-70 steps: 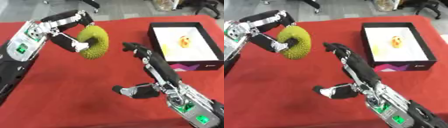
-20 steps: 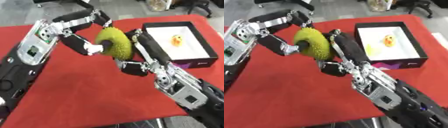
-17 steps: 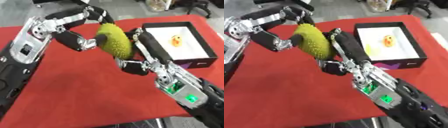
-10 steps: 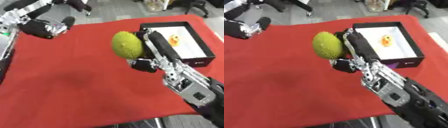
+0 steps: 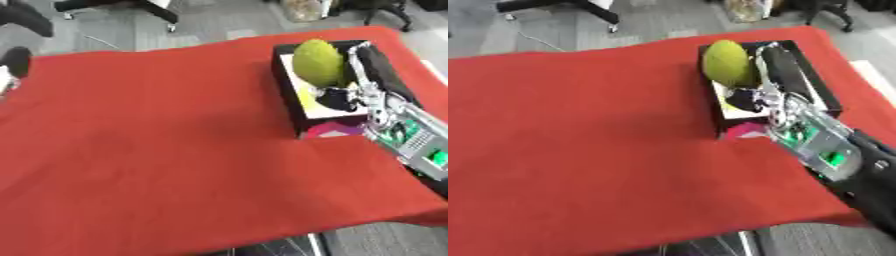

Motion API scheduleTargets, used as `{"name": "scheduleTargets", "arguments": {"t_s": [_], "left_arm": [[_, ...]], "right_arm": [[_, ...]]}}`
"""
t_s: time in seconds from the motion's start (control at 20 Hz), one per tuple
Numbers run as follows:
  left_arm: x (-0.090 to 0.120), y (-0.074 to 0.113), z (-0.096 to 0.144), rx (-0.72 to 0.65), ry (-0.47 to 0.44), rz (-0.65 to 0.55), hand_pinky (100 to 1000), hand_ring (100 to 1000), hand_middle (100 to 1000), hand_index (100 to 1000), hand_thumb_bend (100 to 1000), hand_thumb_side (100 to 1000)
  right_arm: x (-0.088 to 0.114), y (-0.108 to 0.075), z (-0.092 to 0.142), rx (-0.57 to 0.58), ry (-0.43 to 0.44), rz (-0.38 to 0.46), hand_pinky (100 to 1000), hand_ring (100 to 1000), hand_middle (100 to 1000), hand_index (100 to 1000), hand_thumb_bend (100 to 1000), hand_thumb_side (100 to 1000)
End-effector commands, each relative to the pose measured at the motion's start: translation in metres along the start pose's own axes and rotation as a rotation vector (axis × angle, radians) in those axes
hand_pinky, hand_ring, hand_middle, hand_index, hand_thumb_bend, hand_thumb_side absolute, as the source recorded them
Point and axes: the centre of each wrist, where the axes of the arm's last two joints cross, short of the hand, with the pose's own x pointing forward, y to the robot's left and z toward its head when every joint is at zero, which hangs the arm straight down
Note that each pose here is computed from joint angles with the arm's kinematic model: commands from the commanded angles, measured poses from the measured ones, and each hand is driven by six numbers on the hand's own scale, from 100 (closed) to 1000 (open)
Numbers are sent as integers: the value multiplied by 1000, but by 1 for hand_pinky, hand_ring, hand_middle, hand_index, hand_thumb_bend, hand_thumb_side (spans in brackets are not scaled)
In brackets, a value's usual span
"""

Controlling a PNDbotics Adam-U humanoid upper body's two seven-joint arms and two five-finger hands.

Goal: Pick up the objects with one hand, pass them to the other hand, and then place them into the box on the other side of the table.

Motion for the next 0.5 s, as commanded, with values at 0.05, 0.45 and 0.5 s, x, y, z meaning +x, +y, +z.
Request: {"name": "scheduleTargets", "arguments": {"t_s": [0.05, 0.45, 0.5], "left_arm": [[20, 11, 7, 113, -13, 15, 737, 641, 634, 712, 100, 558], [36, 5, 32, 225, 74, 60, 727, 630, 622, 701, 100, 597], [36, 4, 35, 238, 89, 70, 723, 626, 617, 696, 100, 604]], "right_arm": [[-36, -16, -25, -62, 154, 66, 747, 965, 786, 976, 653, 315], [-44, -53, -21, -228, 122, 142, 835, 1000, 935, 1000, 884, 491], [-37, -59, -16, -264, 96, 140, 827, 1000, 928, 1000, 871, 503]]}}
